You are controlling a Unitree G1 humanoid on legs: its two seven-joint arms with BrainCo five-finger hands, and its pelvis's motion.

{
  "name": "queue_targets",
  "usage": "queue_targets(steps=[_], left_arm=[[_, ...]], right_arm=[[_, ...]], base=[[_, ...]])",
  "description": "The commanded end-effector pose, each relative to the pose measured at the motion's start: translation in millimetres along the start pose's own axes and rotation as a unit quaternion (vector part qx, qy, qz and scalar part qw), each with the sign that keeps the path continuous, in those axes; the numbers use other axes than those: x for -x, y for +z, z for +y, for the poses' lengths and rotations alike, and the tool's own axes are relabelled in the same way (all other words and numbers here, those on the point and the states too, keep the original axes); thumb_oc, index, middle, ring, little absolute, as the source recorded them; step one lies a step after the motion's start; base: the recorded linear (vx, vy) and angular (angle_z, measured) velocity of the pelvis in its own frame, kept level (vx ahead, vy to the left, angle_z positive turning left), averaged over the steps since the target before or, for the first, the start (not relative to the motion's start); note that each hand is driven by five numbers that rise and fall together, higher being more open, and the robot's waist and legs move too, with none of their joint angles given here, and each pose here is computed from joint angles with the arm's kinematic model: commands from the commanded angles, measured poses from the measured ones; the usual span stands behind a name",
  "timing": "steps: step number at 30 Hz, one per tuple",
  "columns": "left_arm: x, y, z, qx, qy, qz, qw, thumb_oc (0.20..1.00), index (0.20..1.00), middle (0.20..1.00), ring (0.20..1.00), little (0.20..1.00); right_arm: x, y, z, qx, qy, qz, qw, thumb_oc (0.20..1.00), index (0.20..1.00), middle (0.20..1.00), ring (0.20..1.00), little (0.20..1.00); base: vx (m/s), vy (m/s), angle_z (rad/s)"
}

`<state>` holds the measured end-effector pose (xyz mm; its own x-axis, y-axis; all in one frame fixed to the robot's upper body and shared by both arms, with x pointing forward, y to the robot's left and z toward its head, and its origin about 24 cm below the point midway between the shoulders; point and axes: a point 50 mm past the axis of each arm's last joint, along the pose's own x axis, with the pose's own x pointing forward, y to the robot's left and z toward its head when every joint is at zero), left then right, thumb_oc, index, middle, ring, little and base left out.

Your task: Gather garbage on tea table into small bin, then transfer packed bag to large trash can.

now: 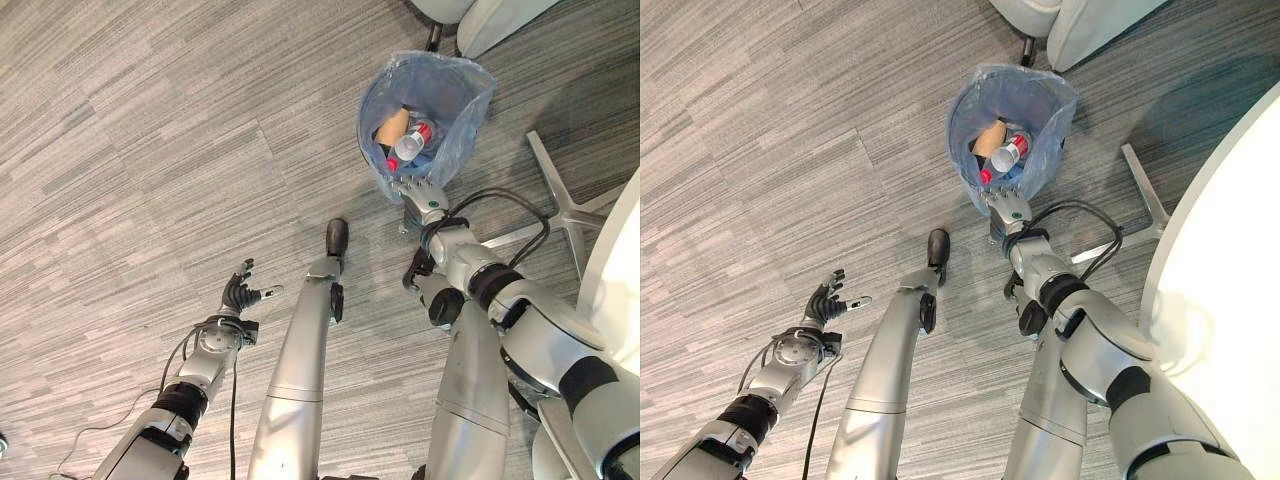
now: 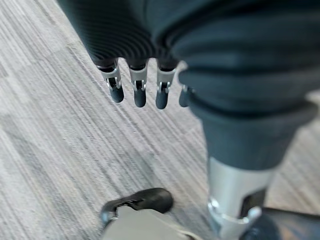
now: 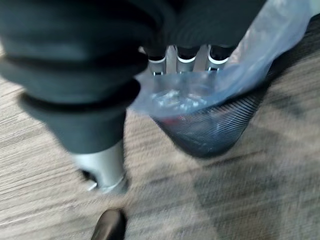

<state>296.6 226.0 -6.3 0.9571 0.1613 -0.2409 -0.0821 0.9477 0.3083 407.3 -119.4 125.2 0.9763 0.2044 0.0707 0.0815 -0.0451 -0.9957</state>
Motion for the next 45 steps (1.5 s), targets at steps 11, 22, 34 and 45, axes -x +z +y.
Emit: queue_targets(steps=[11, 22, 34, 45], left_arm=[[6.0, -7.5, 3.0, 0.007, 0.011, 0.005, 1.0, 1.0, 1.0, 1.0, 1.0, 1.0], [15.7, -31.4, 0.9, 0.011, 0.011, 0.056, 0.998, 1.0, 1.0, 1.0, 1.0, 1.0], [59.0, -87.4, 10.6, 0.037, 0.014, 0.143, 0.989, 1.0, 1.0, 1.0, 1.0, 1.0], [91.3, -109.2, 10.3, 0.014, -0.014, 0.173, 0.985, 1.0, 1.0, 1.0, 1.0, 1.0]], right_arm=[[0.1, -8.3, -36.8, -0.168, -0.089, -0.001, 0.982, 0.2, 0.2, 0.2, 0.2, 0.2], [48.8, 23.5, -13.6, -0.597, -0.084, -0.058, 0.796, 0.2, 0.2, 0.2, 0.2, 0.2], [97.4, 39.9, 10.8, -0.745, -0.009, -0.108, 0.658, 0.2, 0.2, 0.2, 0.2, 0.2], [119.3, 20.7, 2.2, -0.663, -0.027, -0.132, 0.736, 0.2, 0.2, 0.2, 0.2, 0.2]], base=[[-0.04, -0.004, -0.04], [-0.07, -0.023, -0.07], [0.05, -0.003, -0.04], [0.09, 0.026, -0.12]])
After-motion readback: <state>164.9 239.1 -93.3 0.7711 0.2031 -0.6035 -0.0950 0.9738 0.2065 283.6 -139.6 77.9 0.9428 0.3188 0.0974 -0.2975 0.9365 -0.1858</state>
